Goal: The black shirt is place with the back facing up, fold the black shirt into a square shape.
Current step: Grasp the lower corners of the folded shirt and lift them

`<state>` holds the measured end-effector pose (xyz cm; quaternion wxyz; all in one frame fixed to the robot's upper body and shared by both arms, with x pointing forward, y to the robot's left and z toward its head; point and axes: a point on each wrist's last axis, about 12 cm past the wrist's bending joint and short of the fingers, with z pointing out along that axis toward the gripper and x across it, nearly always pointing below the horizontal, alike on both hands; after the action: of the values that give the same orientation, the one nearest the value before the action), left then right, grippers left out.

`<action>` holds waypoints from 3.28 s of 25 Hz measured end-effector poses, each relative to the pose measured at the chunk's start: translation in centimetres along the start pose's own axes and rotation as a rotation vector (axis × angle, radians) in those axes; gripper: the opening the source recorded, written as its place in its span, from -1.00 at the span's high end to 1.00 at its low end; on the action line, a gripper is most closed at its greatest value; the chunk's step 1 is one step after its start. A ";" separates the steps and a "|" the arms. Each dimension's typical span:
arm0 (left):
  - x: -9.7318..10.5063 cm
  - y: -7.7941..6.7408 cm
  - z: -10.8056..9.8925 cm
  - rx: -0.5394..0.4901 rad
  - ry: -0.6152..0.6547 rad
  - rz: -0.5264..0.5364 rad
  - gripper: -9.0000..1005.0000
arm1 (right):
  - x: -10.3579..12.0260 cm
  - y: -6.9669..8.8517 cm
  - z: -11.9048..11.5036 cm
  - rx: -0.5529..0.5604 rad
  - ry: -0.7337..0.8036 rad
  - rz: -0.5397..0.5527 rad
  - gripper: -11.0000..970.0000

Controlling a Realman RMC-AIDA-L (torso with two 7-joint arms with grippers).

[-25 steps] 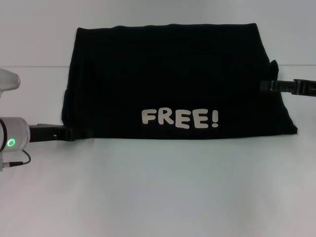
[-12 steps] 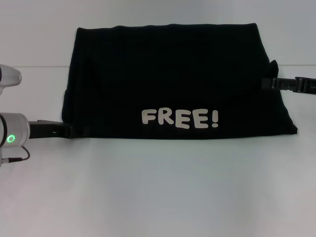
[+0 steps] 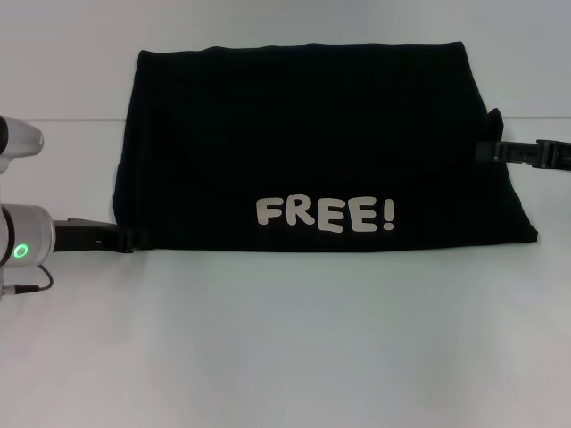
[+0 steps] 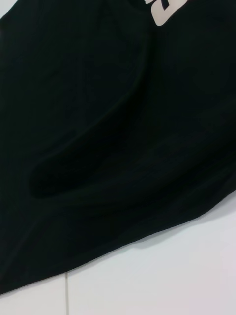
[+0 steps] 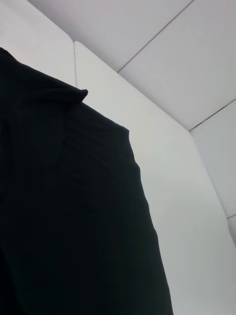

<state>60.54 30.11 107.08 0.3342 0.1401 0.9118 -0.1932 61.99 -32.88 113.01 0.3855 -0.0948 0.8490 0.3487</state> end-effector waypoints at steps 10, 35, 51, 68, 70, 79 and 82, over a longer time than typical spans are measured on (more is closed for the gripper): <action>-0.4 0.0 -0.2 0.002 -0.006 0.004 0.98 | 0.6 -1.4 -0.5 0.134 0.157 0.060 -0.66; -1.5 0.0 -0.5 0.021 -0.010 0.014 0.98 | 1.8 -2.3 2.3 0.315 0.249 0.041 -0.51; -1.5 0.2 -0.6 0.009 -0.016 0.000 0.99 | 2.9 -3.1 1.2 0.307 0.235 0.043 0.72; 3.1 0.7 -5.1 0.181 0.070 -0.086 0.99 | 8.0 -2.3 -5.3 0.072 0.227 0.025 0.93; 4.1 0.6 -5.7 0.206 0.089 -0.094 0.99 | 9.0 -2.2 -6.4 0.048 0.233 0.030 0.93; 8.6 -0.2 -9.1 0.402 0.115 -0.129 0.99 | 14.0 -2.4 -11.5 -0.008 0.225 0.097 0.93; 10.1 -0.3 -10.1 0.435 0.120 -0.158 0.99 | 15.5 -2.2 -12.9 -0.020 0.223 0.118 0.93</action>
<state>47.31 35.65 107.55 0.2253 0.1484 0.8749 -0.4021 44.74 -41.42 106.64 0.2663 -0.0868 0.8872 0.3667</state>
